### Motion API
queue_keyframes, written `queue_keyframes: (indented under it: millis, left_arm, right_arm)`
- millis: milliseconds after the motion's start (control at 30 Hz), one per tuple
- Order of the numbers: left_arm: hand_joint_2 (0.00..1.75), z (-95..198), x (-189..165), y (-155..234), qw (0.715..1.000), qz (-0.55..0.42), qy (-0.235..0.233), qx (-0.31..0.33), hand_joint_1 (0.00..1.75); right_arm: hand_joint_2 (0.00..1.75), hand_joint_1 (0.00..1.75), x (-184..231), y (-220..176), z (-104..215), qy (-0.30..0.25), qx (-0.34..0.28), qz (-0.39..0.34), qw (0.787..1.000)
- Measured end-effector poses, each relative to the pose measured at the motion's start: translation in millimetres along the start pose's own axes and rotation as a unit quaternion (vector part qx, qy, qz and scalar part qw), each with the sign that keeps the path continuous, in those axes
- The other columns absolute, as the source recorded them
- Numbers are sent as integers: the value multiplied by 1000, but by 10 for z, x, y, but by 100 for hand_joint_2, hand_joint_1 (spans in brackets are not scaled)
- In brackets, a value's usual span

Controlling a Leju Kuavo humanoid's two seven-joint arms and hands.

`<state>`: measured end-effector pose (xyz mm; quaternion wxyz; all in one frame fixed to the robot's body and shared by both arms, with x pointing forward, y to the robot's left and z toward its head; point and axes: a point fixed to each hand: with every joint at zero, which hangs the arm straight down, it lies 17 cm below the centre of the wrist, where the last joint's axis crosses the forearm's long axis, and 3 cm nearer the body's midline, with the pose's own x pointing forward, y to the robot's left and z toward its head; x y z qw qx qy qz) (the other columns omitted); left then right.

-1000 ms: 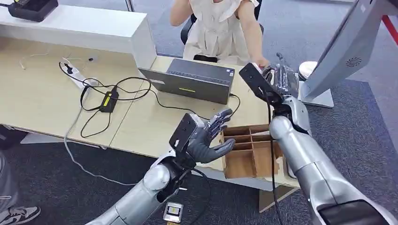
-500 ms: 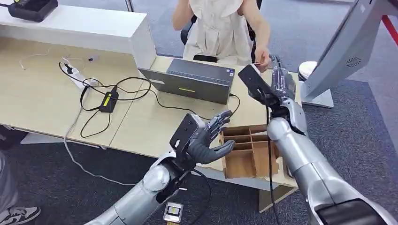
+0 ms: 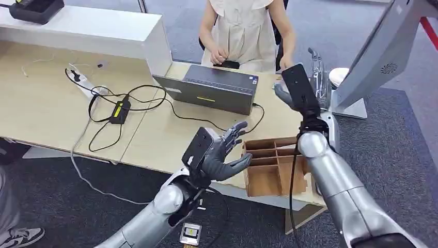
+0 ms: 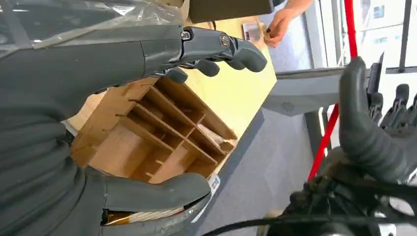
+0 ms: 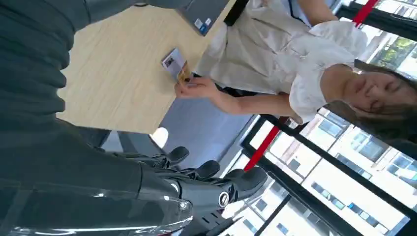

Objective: Pass the card to the sensor for recognition and then transmit it.

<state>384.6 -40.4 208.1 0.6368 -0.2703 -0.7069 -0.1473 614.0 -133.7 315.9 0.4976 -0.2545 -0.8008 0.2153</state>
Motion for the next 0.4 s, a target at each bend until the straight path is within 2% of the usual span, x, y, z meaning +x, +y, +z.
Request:
queue_keyframes:
  millis: [100, 267, 400]
  left_arm:
    - [175, 31, -9, 68, 1000, -6, -1, 10, 0]
    - [175, 93, -39, 198, 1000, -11, 0, 28, 0]
    - [175, 123, -40, 280, 999, -12, -1, 40, 0]
  right_arm:
    - [175, 0, -63, -119, 99, 20, -19, -77, 997]
    - [175, 0, -221, -390, 324, 49, -54, -188, 980]
    - [175, 0, -379, -566, 548, 65, -76, -242, 965]
